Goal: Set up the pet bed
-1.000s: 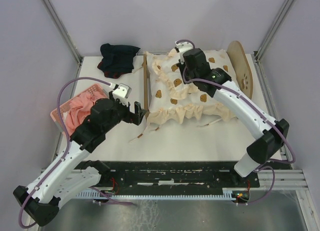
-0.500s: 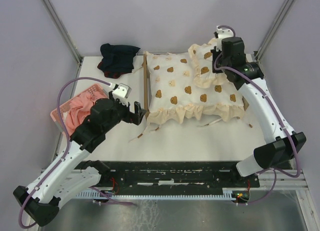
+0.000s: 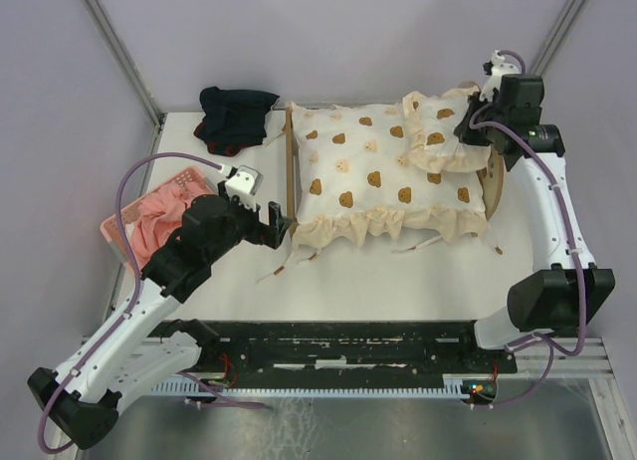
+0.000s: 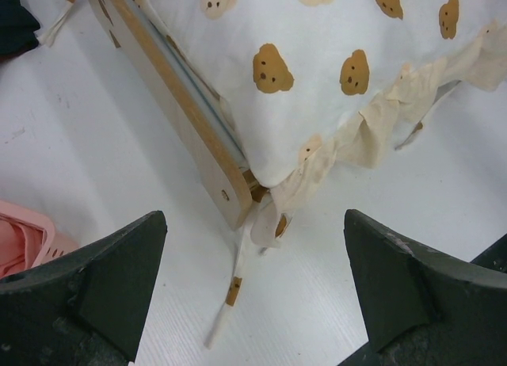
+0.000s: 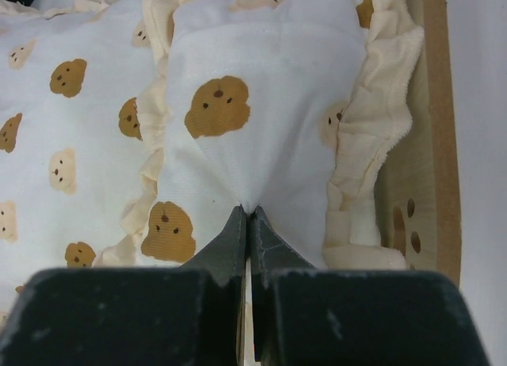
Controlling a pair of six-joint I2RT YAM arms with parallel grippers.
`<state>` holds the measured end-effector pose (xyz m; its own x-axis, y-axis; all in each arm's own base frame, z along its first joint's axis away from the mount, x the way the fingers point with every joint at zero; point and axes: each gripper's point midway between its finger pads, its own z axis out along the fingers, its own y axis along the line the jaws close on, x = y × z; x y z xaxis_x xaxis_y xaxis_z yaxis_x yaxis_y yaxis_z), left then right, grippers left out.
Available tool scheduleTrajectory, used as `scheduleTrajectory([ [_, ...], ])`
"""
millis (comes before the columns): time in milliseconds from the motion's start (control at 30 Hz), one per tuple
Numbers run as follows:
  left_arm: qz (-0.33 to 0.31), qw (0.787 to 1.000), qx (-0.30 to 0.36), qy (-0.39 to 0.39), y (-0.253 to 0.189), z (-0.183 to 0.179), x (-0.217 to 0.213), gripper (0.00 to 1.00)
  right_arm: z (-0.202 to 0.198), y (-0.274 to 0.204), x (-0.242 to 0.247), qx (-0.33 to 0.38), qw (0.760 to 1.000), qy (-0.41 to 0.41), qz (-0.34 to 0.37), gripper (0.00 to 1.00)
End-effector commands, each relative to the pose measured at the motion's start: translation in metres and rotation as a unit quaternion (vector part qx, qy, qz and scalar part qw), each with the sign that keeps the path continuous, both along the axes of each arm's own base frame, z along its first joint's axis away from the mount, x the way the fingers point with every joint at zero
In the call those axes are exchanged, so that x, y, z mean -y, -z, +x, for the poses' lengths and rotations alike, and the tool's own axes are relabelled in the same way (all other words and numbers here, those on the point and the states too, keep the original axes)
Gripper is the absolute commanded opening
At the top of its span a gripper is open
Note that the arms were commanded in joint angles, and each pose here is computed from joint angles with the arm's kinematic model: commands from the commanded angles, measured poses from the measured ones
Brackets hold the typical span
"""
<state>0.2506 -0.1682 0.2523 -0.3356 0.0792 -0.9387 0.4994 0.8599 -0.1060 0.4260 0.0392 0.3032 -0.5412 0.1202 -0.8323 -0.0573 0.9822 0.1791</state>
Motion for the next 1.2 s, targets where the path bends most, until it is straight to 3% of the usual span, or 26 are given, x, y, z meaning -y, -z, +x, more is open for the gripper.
scheduleTrajectory([
  [0, 0.008, 1.0, 0.015, 0.008, -0.004, 0.003, 0.0, 0.99, 0.008, -0.015, -0.004, 0.028, 0.998, -0.033, 0.044, 0.02],
  [567, 0.007, 1.0, 0.005, 0.011, 0.0, 0.006, 0.001, 0.99, 0.021, 0.016, 0.018, -0.007, 0.997, -0.06, 0.05, 0.03],
  [600, 0.007, 1.0, 0.006, 0.01, 0.0, 0.006, 0.001, 0.99, 0.021, 0.017, 0.02, -0.01, 0.997, -0.056, 0.048, 0.09],
  [733, 0.008, 1.0, 0.002, 0.01, 0.002, 0.007, 0.001, 0.99, 0.018, 0.013, 0.032, -0.019, 0.999, -0.01, 0.043, 0.51],
  [833, 0.007, 1.0, 0.001, 0.009, 0.002, 0.007, 0.002, 0.99, 0.011, 0.005, 0.033, -0.02, 0.998, 0.009, 0.052, 0.63],
  [967, 0.009, 1.0, -0.003, 0.009, 0.004, 0.008, 0.002, 0.99, 0.0, -0.002, 0.029, -0.017, 0.997, 0.018, 0.067, 0.71],
  [1167, 0.007, 1.0, -0.005, 0.008, 0.005, 0.009, 0.002, 0.99, 0.002, 0.003, 0.01, -0.018, 0.998, 0.006, 0.052, 0.67],
])
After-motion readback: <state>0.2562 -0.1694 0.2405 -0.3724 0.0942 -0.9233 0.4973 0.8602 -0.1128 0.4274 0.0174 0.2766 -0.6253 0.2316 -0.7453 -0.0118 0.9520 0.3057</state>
